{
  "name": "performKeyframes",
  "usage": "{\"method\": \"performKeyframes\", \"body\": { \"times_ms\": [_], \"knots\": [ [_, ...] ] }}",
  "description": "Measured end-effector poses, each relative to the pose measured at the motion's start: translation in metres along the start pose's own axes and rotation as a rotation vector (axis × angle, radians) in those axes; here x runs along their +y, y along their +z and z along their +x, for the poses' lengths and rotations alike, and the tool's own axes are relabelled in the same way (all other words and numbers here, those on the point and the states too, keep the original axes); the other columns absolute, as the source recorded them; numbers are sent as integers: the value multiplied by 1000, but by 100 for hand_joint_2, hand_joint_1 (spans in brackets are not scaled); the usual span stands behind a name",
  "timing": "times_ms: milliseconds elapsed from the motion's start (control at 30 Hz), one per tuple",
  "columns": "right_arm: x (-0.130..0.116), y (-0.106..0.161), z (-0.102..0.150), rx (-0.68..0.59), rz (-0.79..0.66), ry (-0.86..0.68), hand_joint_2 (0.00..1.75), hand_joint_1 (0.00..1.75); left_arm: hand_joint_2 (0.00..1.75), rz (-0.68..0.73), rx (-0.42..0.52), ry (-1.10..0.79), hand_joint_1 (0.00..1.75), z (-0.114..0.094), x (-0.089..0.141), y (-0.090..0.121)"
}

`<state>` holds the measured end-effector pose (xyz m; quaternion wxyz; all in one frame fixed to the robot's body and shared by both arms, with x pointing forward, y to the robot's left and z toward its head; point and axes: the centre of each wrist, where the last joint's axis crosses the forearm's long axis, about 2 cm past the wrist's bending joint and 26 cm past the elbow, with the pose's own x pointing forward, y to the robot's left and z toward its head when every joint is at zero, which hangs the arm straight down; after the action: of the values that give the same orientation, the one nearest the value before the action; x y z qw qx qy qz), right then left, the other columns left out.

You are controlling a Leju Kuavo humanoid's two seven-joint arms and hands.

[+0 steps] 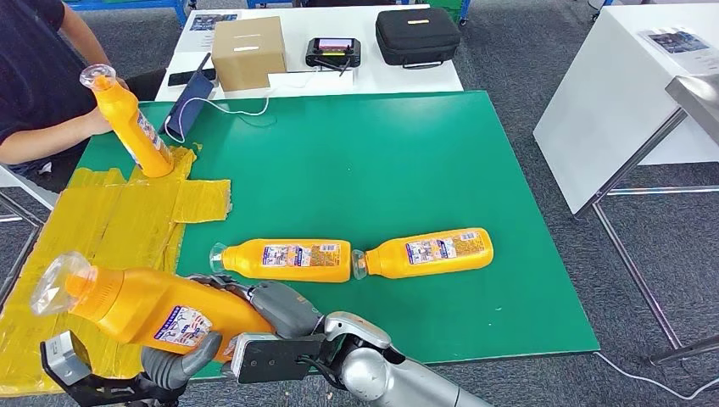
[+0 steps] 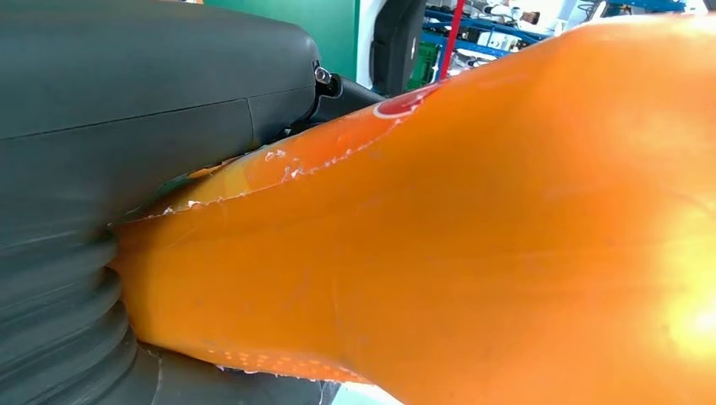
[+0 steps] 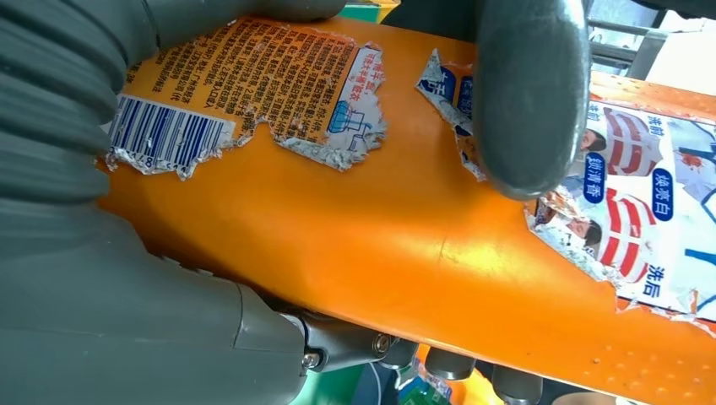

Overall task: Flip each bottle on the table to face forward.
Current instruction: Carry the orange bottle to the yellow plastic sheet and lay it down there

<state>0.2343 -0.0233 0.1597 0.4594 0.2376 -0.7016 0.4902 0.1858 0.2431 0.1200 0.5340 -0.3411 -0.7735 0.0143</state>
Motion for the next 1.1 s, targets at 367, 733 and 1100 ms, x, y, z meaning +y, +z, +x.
{"method": "performKeyframes", "body": {
  "times_ms": [367,733,1100],
  "knots": [
    [-2,3,-6,32,-36,3,175,0,175,46,18,-70,175,0,3,1],
    [-23,49,-38,219,-354,41,175,0,175,274,35,-776,175,44,37,-10],
    [-76,92,-44,329,-524,194,175,0,175,365,46,-1255,175,73,55,-28]
  ]
}}
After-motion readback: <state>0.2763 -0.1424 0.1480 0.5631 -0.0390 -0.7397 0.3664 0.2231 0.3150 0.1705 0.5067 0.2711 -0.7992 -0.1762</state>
